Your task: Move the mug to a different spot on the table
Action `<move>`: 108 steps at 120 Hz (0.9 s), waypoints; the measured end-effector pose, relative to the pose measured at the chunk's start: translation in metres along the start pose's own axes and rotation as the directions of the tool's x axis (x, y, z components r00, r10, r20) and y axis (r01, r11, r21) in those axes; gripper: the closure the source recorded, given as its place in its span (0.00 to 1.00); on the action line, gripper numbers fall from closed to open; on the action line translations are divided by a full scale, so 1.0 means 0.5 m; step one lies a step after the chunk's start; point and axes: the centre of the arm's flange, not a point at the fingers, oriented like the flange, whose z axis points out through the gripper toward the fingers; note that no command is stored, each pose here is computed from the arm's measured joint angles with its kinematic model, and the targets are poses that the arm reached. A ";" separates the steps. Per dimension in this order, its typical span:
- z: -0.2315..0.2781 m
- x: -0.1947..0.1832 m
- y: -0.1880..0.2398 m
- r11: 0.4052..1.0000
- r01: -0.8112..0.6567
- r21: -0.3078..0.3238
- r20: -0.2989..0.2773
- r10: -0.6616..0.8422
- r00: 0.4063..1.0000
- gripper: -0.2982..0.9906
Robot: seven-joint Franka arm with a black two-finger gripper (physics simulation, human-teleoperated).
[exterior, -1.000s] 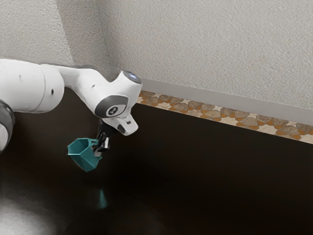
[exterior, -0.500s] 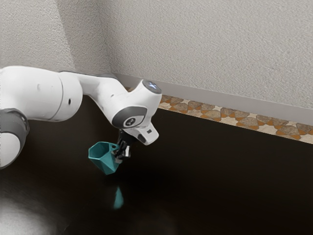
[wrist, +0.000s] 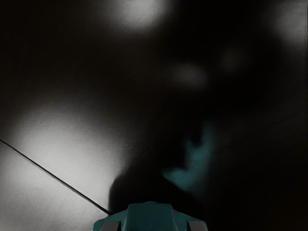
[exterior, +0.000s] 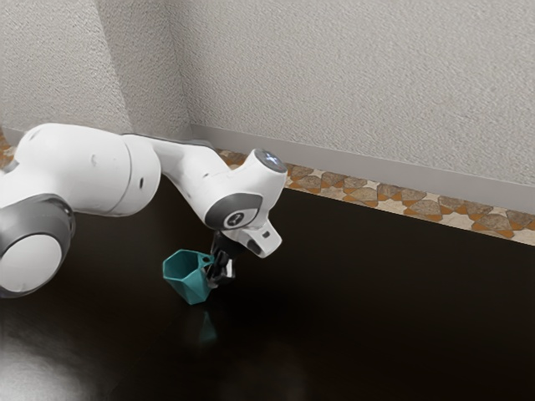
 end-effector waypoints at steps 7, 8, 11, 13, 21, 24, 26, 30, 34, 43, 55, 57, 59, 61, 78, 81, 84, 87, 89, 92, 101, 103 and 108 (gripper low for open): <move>0.003 0.001 0.000 1.000 0.002 -0.005 0.000 -0.002 1.000 0.63; 0.004 0.002 0.000 1.000 0.002 -0.006 0.001 -0.002 1.000 0.62; 0.005 0.002 0.001 1.000 0.003 -0.008 0.000 -0.003 1.000 0.60; 0.005 0.002 0.000 1.000 0.003 -0.010 0.000 -0.003 1.000 0.59; 0.007 0.002 0.000 1.000 0.006 -0.014 -0.001 -0.006 1.000 0.54; 0.007 0.003 0.000 1.000 0.007 -0.017 -0.002 -0.007 1.000 0.52; 0.007 0.003 0.000 1.000 0.007 -0.018 -0.003 -0.007 1.000 0.50; 0.007 0.006 -0.001 1.000 0.009 -0.020 -0.005 -0.009 1.000 0.47; 0.006 0.008 -0.002 1.000 0.012 -0.023 -0.010 -0.012 1.000 0.45; 0.005 0.013 -0.004 0.999 0.018 -0.031 -0.019 -0.019 1.000 0.39; 0.002 0.017 -0.005 0.999 0.027 -0.043 -0.035 -0.029 0.999 0.34; -0.001 0.018 -0.005 0.999 0.029 -0.045 -0.039 -0.030 0.999 0.33; -0.005 0.019 -0.005 0.999 0.030 -0.045 -0.044 -0.032 0.999 0.33; -0.009 0.020 -0.005 0.998 0.031 -0.045 -0.049 -0.033 0.998 0.32; -0.026 0.027 0.005 0.997 0.036 -0.062 -0.077 -0.041 0.996 0.29; -0.030 0.027 0.006 0.997 0.038 -0.066 -0.083 -0.043 0.996 0.28; -0.035 0.028 0.008 0.997 0.039 -0.071 -0.090 -0.046 0.995 0.28; -0.042 0.030 0.009 0.996 0.041 -0.073 -0.100 -0.049 0.994 0.28; -0.047 0.031 0.009 0.996 0.043 -0.075 -0.106 -0.050 0.993 0.27; -0.055 0.033 0.009 0.996 0.045 -0.078 -0.116 -0.054 0.992 0.27; -0.091 0.038 0.014 0.995 0.049 -0.091 -0.159 -0.063 0.985 0.26; -0.105 0.036 0.014 0.994 0.052 -0.095 -0.175 -0.068 0.982 0.26; -0.149 0.024 0.011 0.991 0.064 -0.116 -0.225 -0.089 0.970 0.26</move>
